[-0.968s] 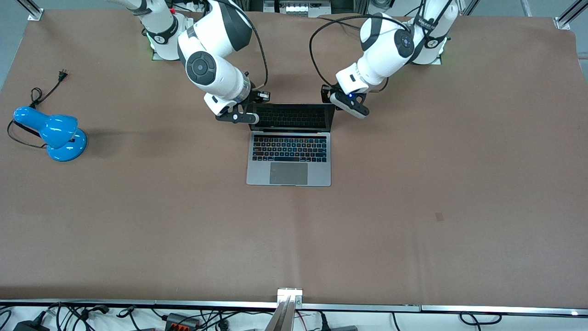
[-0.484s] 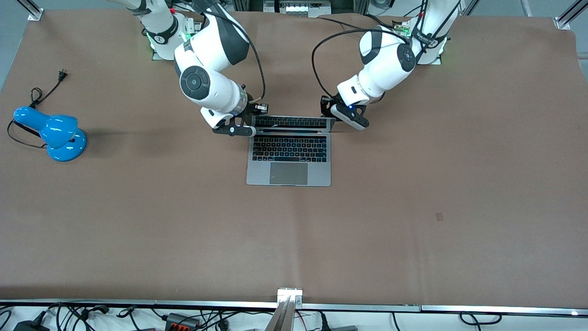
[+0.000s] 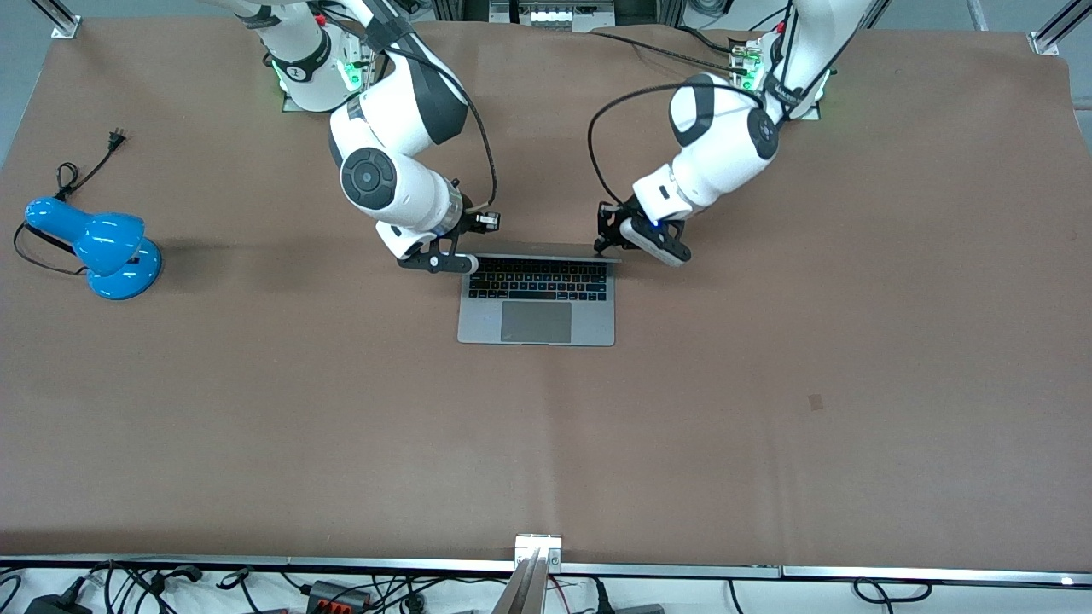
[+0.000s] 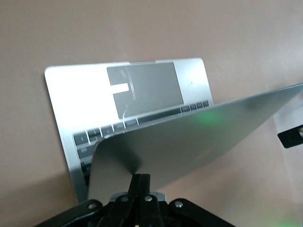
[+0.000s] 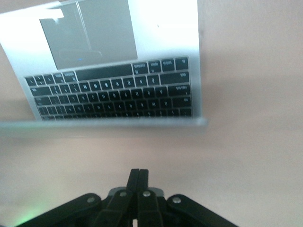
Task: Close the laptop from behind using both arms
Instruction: 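Push the laptop screen down onto the keyboard with both grippers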
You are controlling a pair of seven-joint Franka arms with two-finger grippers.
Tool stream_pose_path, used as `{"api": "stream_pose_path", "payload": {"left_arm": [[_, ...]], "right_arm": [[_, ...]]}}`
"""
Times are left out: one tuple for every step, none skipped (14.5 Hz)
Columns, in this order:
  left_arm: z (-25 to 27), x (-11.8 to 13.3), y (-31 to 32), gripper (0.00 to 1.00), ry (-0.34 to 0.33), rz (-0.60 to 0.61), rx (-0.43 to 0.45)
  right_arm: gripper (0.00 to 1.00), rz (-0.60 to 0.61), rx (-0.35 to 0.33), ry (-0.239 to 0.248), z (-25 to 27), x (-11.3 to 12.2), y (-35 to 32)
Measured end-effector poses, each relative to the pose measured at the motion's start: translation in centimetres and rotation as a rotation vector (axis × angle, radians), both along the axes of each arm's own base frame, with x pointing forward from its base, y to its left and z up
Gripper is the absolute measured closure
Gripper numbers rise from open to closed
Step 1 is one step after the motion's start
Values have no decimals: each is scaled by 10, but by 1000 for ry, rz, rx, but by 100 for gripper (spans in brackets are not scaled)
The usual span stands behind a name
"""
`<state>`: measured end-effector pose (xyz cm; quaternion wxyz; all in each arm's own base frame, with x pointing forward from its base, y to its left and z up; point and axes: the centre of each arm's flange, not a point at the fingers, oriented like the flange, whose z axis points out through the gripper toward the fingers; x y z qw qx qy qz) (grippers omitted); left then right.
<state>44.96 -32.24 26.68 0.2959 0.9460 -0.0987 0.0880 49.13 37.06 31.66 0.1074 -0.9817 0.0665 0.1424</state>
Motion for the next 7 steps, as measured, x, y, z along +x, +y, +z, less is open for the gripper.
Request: {"api": "stream_pose_path", "payload": {"left_arm": [[-3, 8, 3, 99, -7, -2, -6], [-6, 16, 5, 99, -10, -3, -13], [-10, 23, 7, 99, -12, -3, -20], [-15, 30, 10, 99, -14, -3, -25], [-20, 36, 13, 99, -17, -5, -28], [-25, 41, 16, 99, -22, -8, -30], [-29, 46, 19, 99, -26, -11, -32]], "right_arm": [[99, -5, 3, -4, 0, 6, 0], [99, -6, 6, -7, -2, 12, 0], [99, -6, 5, -9, -5, 17, 0], [99, -5, 5, -9, -8, 21, 0], [99, -3, 3, -7, -12, 24, 0], [99, -2, 3, -6, -16, 27, 0], [99, -1, 1, -8, -20, 30, -2]]}}
